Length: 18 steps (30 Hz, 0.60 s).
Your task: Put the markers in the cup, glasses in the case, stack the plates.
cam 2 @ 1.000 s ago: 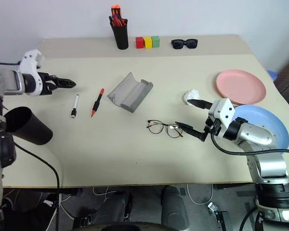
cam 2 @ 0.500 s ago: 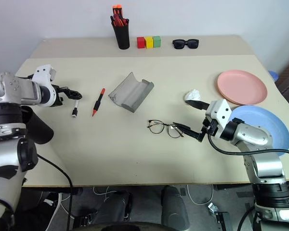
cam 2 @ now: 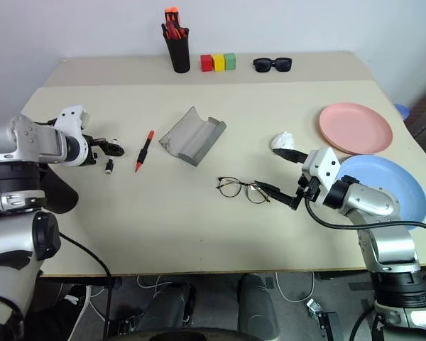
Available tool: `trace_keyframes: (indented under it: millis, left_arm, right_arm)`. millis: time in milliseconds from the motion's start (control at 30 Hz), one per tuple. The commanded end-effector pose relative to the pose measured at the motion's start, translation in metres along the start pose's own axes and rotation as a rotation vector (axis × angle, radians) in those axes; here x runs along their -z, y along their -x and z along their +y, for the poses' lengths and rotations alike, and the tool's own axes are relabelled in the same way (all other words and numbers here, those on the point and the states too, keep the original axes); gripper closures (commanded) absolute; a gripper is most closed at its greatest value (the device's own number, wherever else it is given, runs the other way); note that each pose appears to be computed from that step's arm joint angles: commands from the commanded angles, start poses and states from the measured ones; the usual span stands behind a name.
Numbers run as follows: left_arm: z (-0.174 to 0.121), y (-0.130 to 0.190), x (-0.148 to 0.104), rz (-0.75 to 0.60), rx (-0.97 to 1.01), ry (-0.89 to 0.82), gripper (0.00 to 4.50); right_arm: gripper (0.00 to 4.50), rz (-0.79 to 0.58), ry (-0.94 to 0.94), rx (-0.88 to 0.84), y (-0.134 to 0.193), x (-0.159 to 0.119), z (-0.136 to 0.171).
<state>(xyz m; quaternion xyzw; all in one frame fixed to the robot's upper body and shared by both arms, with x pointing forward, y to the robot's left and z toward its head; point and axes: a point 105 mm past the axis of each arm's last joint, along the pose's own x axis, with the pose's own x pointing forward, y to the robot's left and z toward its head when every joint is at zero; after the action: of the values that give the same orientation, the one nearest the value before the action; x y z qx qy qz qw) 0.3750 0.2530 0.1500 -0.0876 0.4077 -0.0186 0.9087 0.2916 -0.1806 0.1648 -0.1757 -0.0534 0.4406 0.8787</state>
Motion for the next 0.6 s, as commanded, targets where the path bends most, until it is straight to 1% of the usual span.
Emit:
trace_keyframes:
  millis: [33,133,300,500,600]
  left_arm:
    - [0.008,0.003,-0.001,0.013,-0.056,-0.026,0.00]
    - [0.007,-0.003,0.004,0.030,-0.015,-0.015,0.00]
    - [0.002,-0.011,0.001,0.023,-0.007,-0.014,0.00]
    - [0.009,-0.014,0.003,0.030,-0.025,-0.025,0.00]
    - [0.009,-0.014,0.011,0.065,-0.010,-0.020,0.78]
  right_arm:
    - [0.07,-0.040,0.053,0.002,0.000,-0.015,0.000]
    - [0.07,-0.039,0.053,0.001,0.000,-0.015,0.000]
    - [0.07,-0.040,0.057,0.000,-0.002,-0.016,0.001]
    - [0.07,-0.034,0.060,0.006,0.000,-0.015,0.000]
    - [0.00,-0.032,0.061,0.009,0.001,-0.015,0.000]
